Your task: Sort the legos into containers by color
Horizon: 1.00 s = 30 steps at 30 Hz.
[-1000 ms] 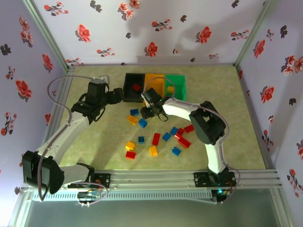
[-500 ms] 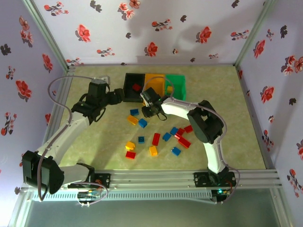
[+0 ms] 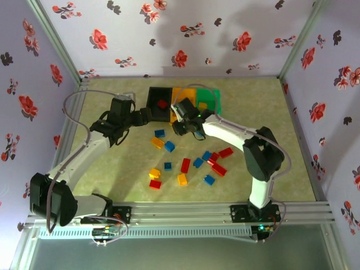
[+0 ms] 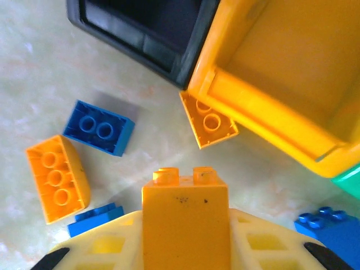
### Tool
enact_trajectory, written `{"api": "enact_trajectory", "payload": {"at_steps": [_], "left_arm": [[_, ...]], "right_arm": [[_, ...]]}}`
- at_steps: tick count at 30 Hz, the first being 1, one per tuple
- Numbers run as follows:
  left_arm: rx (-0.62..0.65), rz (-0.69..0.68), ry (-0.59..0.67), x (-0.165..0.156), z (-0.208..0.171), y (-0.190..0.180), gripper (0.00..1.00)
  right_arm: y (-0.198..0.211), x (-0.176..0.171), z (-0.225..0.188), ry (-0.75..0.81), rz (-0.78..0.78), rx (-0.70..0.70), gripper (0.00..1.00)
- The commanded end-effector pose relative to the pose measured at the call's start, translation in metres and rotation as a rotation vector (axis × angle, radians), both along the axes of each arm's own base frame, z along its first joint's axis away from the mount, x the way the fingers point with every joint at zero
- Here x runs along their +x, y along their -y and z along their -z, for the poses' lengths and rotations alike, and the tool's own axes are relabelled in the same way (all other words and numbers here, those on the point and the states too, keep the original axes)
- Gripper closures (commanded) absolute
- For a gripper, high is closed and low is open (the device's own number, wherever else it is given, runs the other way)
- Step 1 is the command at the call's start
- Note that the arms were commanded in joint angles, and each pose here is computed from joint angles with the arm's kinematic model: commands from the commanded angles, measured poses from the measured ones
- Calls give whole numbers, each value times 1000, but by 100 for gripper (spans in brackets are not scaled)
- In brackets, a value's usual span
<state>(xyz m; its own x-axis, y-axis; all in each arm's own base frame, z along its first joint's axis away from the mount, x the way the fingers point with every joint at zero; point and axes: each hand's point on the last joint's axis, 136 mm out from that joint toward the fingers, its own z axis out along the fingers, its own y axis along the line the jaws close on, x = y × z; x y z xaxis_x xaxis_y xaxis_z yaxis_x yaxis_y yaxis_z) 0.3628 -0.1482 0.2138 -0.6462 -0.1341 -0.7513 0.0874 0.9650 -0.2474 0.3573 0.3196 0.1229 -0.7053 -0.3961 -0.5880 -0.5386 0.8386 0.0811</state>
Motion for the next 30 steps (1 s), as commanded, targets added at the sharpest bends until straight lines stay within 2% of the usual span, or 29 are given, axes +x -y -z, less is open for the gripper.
{"api": "enact_trajectory", "payload": {"at_steps": [1, 9, 14, 20, 23, 26, 30], "left_arm": [[-18, -8, 19, 3, -12, 5, 20], [-32, -14, -38, -7, 6, 12, 20], [-63, -28, -76, -16, 22, 18, 20], [-73, -38, -114, -22, 36, 22, 20], [-75, -41, -126, -23, 40, 24, 20], [-71, -52, -147, -25, 48, 24, 20], [-61, -83, -192, -29, 60, 23, 20]], "right_arm": [[29, 5, -19, 36, 55, -39, 80], [100, 53, -45, 102, 248, -28, 80], [133, 87, -40, 103, 330, -36, 79], [152, 121, -23, 77, 364, -61, 78], [155, 134, -17, 66, 370, -78, 71], [158, 142, -15, 60, 382, -84, 56], [159, 141, -20, 64, 384, -81, 46]]}}
